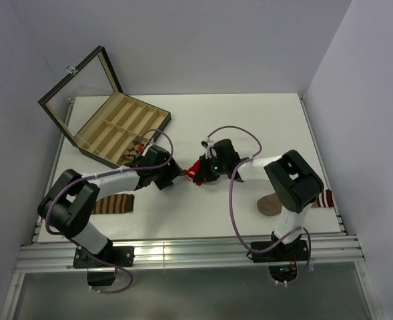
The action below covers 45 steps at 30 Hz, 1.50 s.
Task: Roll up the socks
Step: Roll the sock at the center of the board.
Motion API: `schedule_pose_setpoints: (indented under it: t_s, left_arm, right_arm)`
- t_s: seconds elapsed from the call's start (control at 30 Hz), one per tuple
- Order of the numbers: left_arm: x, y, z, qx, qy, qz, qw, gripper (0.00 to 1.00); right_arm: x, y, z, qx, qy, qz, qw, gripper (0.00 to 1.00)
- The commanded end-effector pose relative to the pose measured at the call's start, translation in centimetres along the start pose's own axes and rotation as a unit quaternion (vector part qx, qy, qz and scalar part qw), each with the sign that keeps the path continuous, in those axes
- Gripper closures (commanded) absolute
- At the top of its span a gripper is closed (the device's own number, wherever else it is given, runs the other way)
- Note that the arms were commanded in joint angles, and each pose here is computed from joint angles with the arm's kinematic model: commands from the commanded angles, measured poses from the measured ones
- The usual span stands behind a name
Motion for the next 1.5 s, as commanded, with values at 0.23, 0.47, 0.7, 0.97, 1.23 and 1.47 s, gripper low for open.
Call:
schedule_pose_setpoints:
  t_s: [0.23, 0.47, 0.7, 0.97, 1.23, 1.47]
  left_arm:
    - [-1.6, 0.3, -0.2, -0.017, -0.018, 0.06, 0.998, 0.37]
    - [-2.1, 1.6, 0.2, -0.01, -0.009, 0.059, 0.998, 0.41]
    - [-2.3, 2.3, -0.1, -0.018, 0.0, 0.065, 0.998, 0.44]
    - [-1.5, 4.0, 0.5, 0.0, 0.004, 0.037, 0.999, 0.53]
    - [0.1, 5.4, 1.5, 0.033, 0.009, -0.016, 0.999, 0.74]
    - [0.8, 6.1, 2.4, 0.057, 0.036, -0.063, 0.996, 0.78]
  right_arm:
    - [-4.0, -0.1, 2.1, 0.071, 0.198, -0.073, 0.975, 1.0]
    - [-4.9, 0.2, 2.4, 0.08, 0.224, -0.052, 0.97, 1.0]
    - [-5.4, 0.6, 2.6, 0.089, 0.234, -0.044, 0.967, 1.0]
    - [-5.6, 0.7, 2.7, 0.095, 0.239, -0.04, 0.966, 1.0]
    - [-5.2, 0.3, 1.9, 0.087, 0.21, -0.035, 0.973, 0.96]
    - [-3.7, -1.6, 0.3, 0.045, 0.116, 0.011, 0.992, 0.67]
Point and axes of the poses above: each gripper's point midway between its finger pads, its own y axis out along the fingers, its own x axis along the line the jaws close on, z = x × y, the point moved 9 cm from there along -y, back along the fingers, and after that the axes turned 8 degrees about y, right-handed, at the moved point
